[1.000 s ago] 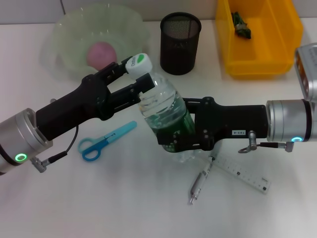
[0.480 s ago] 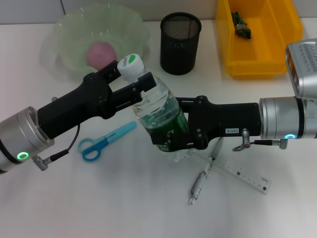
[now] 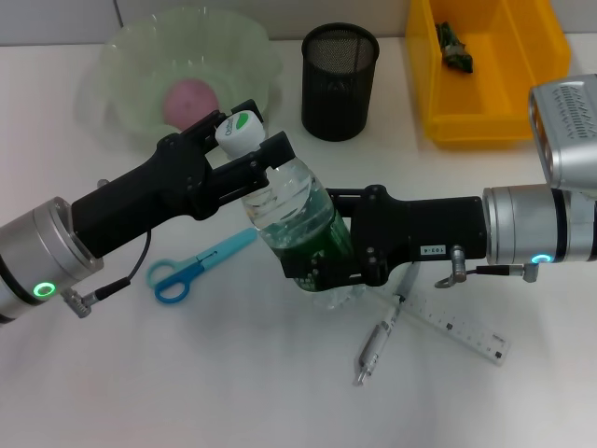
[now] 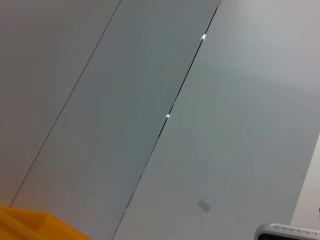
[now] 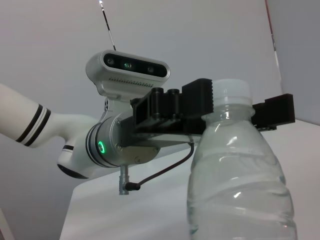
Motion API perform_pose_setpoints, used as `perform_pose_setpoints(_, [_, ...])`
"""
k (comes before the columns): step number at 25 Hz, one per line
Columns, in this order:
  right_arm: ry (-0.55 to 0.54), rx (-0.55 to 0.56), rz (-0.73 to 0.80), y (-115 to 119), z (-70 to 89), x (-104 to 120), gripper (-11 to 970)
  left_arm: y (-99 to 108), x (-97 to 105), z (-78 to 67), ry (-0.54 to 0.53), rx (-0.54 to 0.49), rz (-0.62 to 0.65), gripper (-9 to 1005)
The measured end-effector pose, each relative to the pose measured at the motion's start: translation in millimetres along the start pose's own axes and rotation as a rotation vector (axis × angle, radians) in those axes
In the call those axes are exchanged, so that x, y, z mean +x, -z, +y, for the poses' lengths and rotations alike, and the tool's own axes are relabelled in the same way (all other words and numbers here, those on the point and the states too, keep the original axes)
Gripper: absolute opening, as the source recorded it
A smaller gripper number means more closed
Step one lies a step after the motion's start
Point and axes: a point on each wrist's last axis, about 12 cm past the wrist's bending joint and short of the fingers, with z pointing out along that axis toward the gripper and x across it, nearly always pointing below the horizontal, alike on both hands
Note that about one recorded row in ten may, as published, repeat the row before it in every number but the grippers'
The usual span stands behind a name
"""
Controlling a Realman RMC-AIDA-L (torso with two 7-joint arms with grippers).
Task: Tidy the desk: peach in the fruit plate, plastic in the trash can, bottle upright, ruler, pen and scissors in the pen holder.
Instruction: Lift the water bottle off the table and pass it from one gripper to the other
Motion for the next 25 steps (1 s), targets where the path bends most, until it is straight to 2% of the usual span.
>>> perform_pose_setpoints(25, [0.007, 0.005, -0.008, 1.9, -1.2, -2.2, 796, -1.2, 1.2, -0.5, -0.007, 0.002, 0.0, 728])
